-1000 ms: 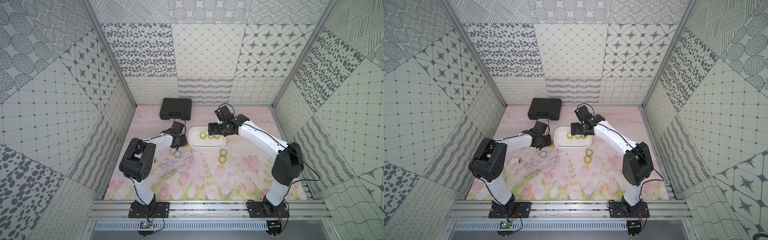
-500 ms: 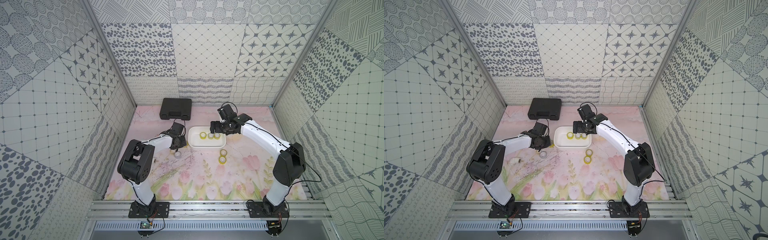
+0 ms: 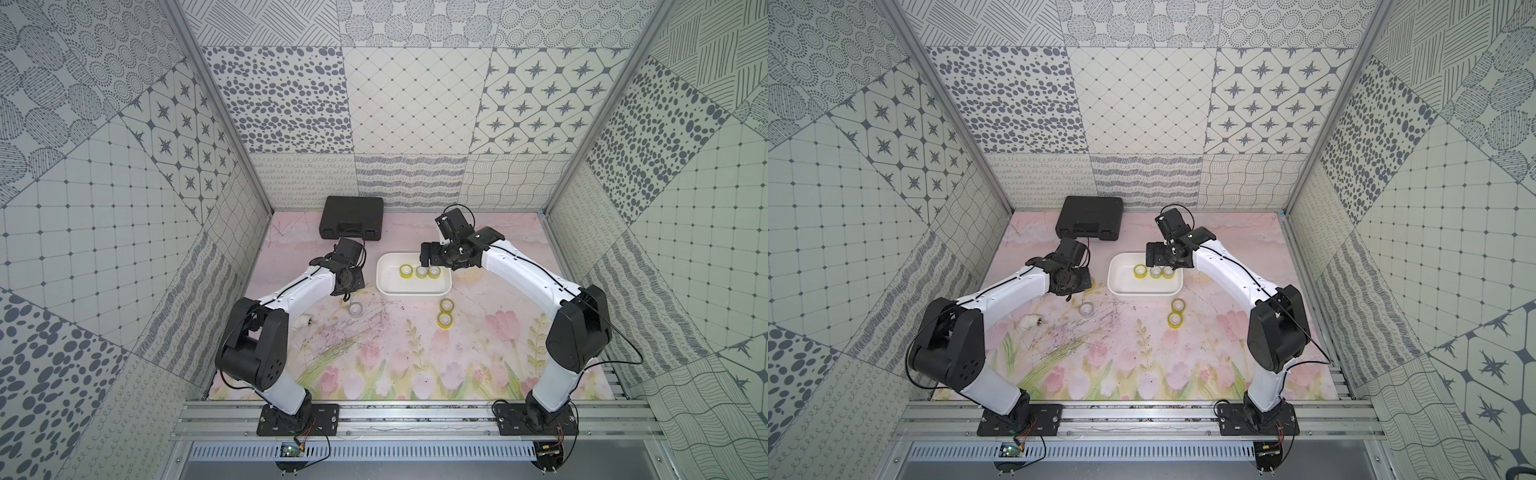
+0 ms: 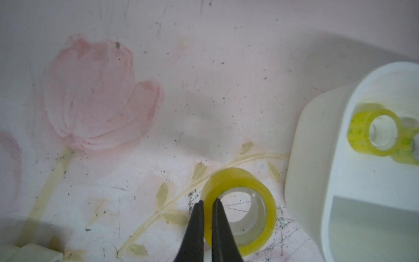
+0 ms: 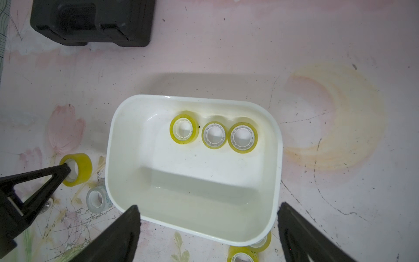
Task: Put the transparent tape into the storage box
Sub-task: Pick up the tape at the center of the board, then place the tape in the storage box.
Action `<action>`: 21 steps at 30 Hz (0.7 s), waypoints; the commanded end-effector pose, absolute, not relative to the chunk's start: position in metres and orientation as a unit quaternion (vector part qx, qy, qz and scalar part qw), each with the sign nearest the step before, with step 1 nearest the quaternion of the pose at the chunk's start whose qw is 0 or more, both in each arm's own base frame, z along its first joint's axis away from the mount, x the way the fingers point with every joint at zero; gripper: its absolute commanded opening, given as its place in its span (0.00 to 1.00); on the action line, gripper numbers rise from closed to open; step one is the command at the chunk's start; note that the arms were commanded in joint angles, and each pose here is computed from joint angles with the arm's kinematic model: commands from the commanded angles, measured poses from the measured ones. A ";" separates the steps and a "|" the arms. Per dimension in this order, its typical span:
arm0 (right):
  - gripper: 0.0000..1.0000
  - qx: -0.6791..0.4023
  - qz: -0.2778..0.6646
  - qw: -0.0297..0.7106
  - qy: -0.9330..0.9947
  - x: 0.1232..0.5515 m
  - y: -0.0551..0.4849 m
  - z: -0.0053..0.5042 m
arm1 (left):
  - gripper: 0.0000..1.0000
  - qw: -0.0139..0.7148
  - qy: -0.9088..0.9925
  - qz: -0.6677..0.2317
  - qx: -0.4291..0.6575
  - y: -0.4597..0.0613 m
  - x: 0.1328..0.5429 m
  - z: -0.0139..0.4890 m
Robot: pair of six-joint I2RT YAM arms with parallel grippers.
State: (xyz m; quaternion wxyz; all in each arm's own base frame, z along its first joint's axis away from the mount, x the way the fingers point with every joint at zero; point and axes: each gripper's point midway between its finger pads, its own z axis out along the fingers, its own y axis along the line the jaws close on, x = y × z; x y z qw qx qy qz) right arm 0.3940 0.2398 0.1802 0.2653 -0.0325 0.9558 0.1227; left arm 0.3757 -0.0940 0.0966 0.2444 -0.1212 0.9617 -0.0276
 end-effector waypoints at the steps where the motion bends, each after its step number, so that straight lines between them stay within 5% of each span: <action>1: 0.96 -0.030 0.139 0.296 0.945 0.402 0.239 0.203 | 0.00 0.278 0.956 -0.026 -0.094 -0.092 0.382 0.135; 9: 0.97 -0.001 0.167 0.318 0.933 0.411 0.221 0.229 | 0.00 0.326 0.937 -0.120 0.040 -0.182 0.405 0.186; 21: 0.97 0.017 0.176 0.350 0.920 0.421 0.203 0.259 | 0.00 0.254 0.921 -0.215 0.201 -0.332 0.387 0.120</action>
